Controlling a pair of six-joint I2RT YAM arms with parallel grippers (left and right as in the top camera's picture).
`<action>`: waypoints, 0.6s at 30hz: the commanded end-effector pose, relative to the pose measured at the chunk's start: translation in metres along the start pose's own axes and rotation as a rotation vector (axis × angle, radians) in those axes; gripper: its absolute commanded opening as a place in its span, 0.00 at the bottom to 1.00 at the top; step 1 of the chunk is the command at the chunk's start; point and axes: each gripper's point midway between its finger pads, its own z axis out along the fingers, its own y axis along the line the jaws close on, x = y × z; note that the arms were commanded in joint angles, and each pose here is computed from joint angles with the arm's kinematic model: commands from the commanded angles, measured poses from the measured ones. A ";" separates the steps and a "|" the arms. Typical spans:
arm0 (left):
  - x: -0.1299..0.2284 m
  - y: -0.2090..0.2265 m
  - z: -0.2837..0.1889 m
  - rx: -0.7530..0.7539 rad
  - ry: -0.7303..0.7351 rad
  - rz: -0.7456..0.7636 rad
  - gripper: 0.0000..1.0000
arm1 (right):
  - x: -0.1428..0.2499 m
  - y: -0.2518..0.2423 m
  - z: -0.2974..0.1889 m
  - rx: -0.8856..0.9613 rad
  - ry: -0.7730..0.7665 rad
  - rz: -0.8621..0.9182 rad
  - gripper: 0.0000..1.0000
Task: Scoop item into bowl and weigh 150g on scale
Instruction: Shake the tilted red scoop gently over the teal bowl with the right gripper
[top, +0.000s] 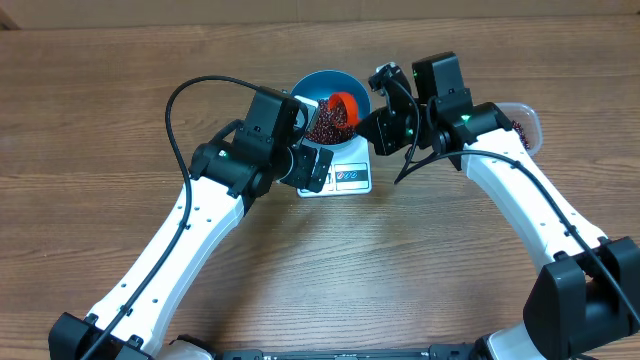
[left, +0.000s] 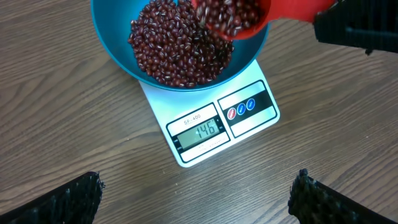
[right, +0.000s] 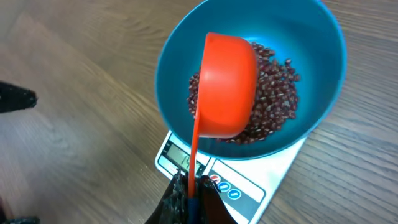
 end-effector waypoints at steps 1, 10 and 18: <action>-0.001 -0.002 -0.003 0.011 -0.008 0.019 1.00 | -0.021 0.001 -0.016 0.035 -0.065 -0.009 0.04; -0.001 -0.002 -0.003 0.011 -0.008 0.019 1.00 | -0.021 -0.002 -0.016 0.051 -0.067 0.010 0.04; -0.001 -0.002 -0.003 0.011 -0.008 0.019 1.00 | -0.021 -0.002 -0.016 0.051 -0.067 0.010 0.04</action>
